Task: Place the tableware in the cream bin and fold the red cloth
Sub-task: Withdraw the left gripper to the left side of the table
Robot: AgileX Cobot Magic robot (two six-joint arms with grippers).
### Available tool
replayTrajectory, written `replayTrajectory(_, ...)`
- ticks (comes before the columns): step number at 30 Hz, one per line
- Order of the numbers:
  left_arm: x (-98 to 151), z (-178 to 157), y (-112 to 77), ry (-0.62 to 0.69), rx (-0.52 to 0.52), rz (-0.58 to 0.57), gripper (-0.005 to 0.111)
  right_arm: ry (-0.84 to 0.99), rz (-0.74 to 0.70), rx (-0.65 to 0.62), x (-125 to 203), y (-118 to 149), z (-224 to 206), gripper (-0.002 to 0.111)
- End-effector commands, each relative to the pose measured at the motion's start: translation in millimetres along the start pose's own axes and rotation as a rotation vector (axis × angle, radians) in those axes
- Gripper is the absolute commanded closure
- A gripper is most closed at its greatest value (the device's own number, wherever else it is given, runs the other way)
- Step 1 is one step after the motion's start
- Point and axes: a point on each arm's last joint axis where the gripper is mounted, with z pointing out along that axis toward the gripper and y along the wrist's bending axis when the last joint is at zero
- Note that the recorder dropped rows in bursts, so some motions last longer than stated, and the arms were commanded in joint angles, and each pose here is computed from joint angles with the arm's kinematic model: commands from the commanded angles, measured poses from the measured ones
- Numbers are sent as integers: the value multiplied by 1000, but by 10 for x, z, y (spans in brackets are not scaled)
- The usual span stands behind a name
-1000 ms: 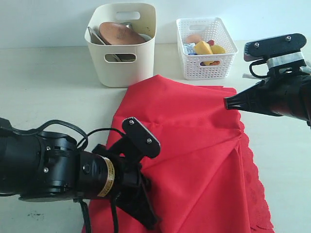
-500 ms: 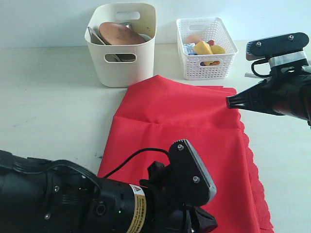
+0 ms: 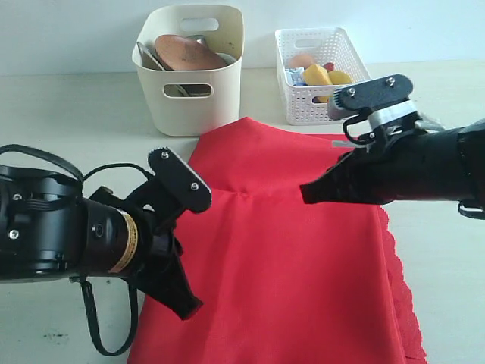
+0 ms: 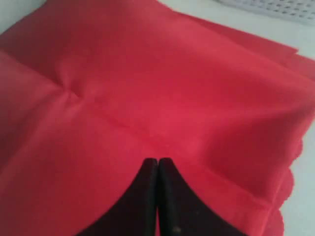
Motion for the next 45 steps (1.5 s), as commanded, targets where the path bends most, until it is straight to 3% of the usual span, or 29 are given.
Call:
replayTrajectory(1,101,191,44,79,3,-79,105,75,-33,-4,117,-6,167,108)
replayTrajectory(8,208,417,-74,148,43,-115,105,158,-35,44,206,-50,444,108)
replayTrajectory(11,316,378,-209,265,13,-152,105,181,-44,138,249,-137,537,108)
replayTrajectory(13,365,280,-371,318,-2,-82,105,194,-51,167,277,-167,567,108)
replayTrajectory(15,281,140,-407,258,0,-26,105,200,-51,164,290,-165,580,108)
replayTrajectory(17,71,-21,-273,142,-36,34,105,202,-47,165,297,-166,579,108)
replayTrajectory(19,-336,-117,156,-65,-143,-34,106,205,-47,162,303,-163,584,108)
replayTrajectory(20,-454,-86,305,-121,-137,-67,106,205,-47,162,303,-163,584,108)
replayTrajectory(23,-843,324,634,-386,131,-173,106,205,-45,162,302,-163,584,108)
replayTrajectory(24,-853,460,732,-358,105,-194,106,205,-49,163,302,-164,584,108)
replayTrajectory(26,-684,837,999,-154,-60,-285,106,206,-65,162,302,-165,584,108)
replayTrajectory(30,-375,1108,1168,80,-215,-262,106,207,-64,154,303,-158,584,108)
replayTrajectory(33,-312,1129,1325,133,-276,-295,106,207,-64,154,303,-158,584,108)
replayTrajectory(37,-428,947,1372,84,-284,-293,106,208,-88,162,302,-167,583,108)
replayTrajectory(40,-627,599,1400,-19,-297,-287,106,206,-91,184,298,-186,580,108)
replayTrajectory(45,-803,-346,1356,-246,-318,-263,106,194,-93,211,276,-209,559,108)
